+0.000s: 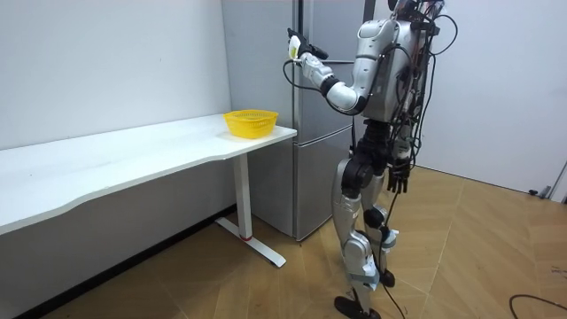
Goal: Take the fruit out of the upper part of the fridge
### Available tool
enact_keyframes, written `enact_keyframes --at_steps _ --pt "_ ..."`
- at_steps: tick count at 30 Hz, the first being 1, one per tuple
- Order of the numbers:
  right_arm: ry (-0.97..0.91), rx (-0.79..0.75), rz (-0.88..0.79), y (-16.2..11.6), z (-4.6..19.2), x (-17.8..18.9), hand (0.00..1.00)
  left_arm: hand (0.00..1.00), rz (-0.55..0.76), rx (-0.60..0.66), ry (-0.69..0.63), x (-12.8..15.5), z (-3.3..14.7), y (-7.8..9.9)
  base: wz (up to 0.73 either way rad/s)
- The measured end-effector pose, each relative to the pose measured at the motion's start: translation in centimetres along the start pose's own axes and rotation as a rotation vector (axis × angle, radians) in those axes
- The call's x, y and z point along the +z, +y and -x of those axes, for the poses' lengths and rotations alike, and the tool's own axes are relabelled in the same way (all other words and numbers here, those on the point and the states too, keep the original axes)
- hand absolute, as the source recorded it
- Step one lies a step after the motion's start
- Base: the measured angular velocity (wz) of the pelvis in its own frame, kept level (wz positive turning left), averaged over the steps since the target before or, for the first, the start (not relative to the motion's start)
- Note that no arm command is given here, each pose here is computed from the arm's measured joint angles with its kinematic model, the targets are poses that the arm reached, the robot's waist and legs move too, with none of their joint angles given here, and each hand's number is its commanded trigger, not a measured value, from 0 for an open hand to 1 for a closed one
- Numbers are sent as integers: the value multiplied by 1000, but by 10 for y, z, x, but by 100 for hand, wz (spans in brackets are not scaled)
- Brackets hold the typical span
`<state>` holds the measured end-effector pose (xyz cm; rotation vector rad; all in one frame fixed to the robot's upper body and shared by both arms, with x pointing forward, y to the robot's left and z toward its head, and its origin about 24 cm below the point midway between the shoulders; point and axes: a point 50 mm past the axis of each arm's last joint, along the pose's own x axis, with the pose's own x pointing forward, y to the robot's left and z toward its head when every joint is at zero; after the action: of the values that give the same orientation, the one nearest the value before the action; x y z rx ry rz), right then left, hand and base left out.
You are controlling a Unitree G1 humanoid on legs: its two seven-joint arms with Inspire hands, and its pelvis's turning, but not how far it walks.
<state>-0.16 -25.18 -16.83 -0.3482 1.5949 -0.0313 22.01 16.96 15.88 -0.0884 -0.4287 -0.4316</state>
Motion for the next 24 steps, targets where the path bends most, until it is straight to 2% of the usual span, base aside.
enact_keyframes --at_steps 8,24 --pt "-21 16 37 0 0 8 0 0 17 -111 28 -8 -5 -19 0" --pt "-51 11 91 -2 1 19 0 0 8 -114 33 -8 -5 -19 0"
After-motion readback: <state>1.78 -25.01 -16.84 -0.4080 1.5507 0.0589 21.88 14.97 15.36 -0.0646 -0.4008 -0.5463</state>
